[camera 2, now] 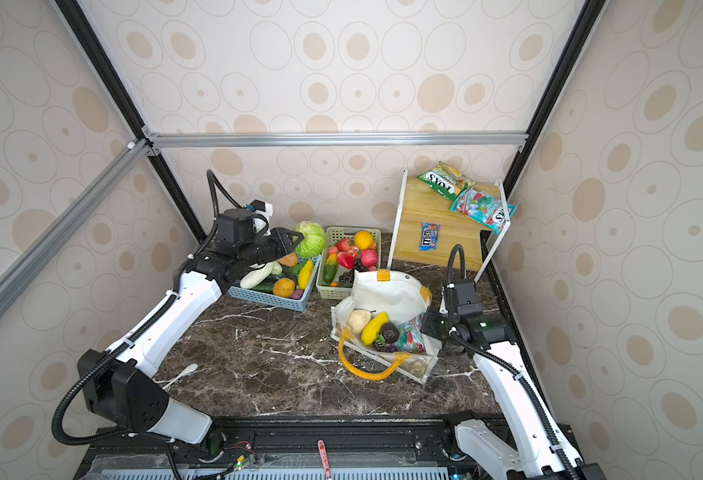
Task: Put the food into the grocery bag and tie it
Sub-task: 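Carry the green cabbage over the tote with the left gripper, then lower the green cabbage into the tote beside the plum with the left gripper, then open the left gripper and raise it back toward the baskets, then lower the left gripper toward the orange mango in the blue basket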
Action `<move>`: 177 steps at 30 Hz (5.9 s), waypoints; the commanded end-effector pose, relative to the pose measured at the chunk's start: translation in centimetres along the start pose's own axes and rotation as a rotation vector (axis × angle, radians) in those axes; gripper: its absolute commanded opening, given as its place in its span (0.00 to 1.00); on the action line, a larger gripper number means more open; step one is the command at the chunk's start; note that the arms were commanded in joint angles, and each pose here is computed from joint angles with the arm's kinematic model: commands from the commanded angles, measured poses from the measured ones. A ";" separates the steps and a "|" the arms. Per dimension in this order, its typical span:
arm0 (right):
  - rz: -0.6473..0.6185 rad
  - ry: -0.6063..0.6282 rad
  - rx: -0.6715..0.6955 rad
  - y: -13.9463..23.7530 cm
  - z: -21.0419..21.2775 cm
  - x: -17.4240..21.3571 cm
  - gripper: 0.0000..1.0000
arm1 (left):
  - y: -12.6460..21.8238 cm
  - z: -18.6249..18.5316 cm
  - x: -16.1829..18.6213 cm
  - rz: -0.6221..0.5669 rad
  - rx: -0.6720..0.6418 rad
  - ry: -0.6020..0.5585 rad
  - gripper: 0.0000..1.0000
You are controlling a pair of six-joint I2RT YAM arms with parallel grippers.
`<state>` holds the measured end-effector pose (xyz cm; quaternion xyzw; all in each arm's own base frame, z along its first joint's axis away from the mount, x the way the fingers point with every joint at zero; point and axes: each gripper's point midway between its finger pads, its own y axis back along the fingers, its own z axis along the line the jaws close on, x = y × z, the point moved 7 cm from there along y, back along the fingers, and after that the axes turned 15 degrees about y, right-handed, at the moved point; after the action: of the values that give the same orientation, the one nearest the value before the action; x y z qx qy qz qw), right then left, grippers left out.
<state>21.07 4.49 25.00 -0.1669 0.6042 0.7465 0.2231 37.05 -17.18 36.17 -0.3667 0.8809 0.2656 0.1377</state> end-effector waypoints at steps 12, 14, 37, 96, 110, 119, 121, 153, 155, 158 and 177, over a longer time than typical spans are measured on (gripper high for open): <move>0.051 -0.022 0.022 -0.5 -0.2 0.4 0.09 | -0.6 -6.8 5.7 0.143 0.164 -0.113 0.19; 0.053 -0.024 0.023 -0.5 -0.2 0.4 0.09 | -0.8 -7.5 6.7 0.172 0.176 -0.130 0.19; 0.062 -0.024 0.027 -0.7 -0.3 0.6 0.09 | -4.1 -8.2 17.2 0.433 0.126 -0.345 0.19; 0.042 -0.017 0.018 0.0 -0.3 0.8 0.09 | -11.1 -4.7 23.5 0.474 -0.204 -0.582 0.67; 0.032 -0.011 0.020 0.4 -0.3 0.8 0.09 | -7.9 -10.2 18.2 0.333 -0.129 -0.579 0.72; 0.033 -0.012 0.016 0.4 -0.3 1.1 0.09 | -5.7 -9.3 10.4 0.170 -0.199 -0.530 0.72; 0.031 -0.011 0.018 0.4 -0.4 1.2 0.09 | -5.3 -8.6 8.9 0.142 -0.214 -0.513 0.72; -0.009 -0.003 0.008 1.5 -0.3 1.0 0.09 | -3.8 10.5 0.6 -0.054 -0.768 -0.383 0.77; -0.009 -0.004 0.005 1.4 -0.3 1.0 0.09 | -4.0 11.5 0.7 -0.045 -0.784 -0.371 0.77; -0.007 -0.009 -0.004 1.3 -0.2 1.2 0.09 | -4.5 13.0 1.0 -0.022 -0.799 -0.348 0.78; 0.005 -0.004 -0.029 1.0 0.3 0.4 0.09 | -7.3 18.6 2.9 0.090 -0.858 -0.298 0.79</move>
<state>20.25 4.42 25.41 -0.1694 0.5976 0.7491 0.2303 40.95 -13.12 17.90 -0.3070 0.6791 0.6591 0.1006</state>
